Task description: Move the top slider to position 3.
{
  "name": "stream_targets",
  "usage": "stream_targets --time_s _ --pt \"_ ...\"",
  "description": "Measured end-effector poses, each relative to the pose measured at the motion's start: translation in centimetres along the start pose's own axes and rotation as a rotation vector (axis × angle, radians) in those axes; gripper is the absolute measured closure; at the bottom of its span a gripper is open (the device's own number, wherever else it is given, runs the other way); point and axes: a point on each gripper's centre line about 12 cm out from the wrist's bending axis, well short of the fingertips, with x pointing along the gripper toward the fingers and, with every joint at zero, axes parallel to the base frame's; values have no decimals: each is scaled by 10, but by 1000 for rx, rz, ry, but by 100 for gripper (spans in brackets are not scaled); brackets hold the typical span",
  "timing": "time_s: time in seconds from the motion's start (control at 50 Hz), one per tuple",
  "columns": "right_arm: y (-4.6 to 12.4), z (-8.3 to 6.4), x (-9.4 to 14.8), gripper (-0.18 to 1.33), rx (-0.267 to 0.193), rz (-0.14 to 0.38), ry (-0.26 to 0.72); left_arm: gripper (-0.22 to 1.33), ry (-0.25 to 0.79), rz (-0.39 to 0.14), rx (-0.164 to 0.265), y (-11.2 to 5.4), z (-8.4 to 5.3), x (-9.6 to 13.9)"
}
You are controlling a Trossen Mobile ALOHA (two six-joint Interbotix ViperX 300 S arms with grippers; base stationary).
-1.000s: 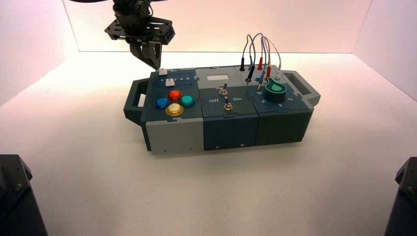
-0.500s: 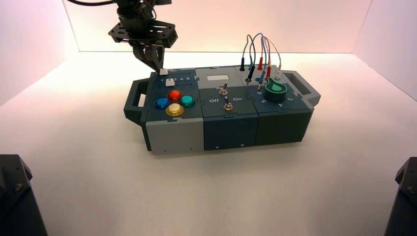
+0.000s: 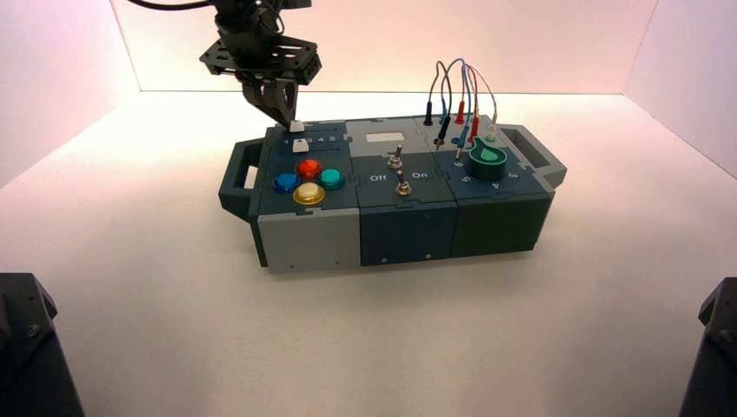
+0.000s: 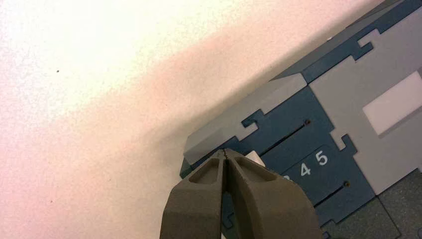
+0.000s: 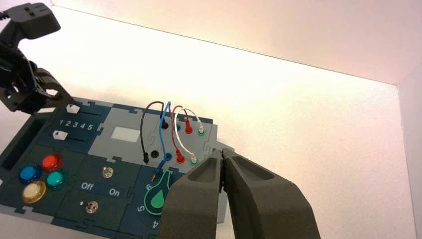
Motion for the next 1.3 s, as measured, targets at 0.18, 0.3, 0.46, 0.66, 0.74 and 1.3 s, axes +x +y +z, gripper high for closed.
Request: stream_targets --time_s 0.18,0.3,0.46,0.66,0.74,1.3 --pt "0 0 0 129 -2 0 3 128 -1 -5 12 -5 4 3" --pt "0 0 0 129 0 0 3 128 -1 -7 17 -7 6 4" --pt "0 0 0 129 -3 -1 3 128 -2 -7 18 -7 7 3" --pt "0 0 0 129 -1 -1 3 128 -2 -8 18 -7 7 3" --pt "0 -1 0 129 -1 -1 3 128 1 -8 19 -7 7 4" --pt "0 0 0 129 -1 -1 2 128 1 -13 29 -12 7 4"
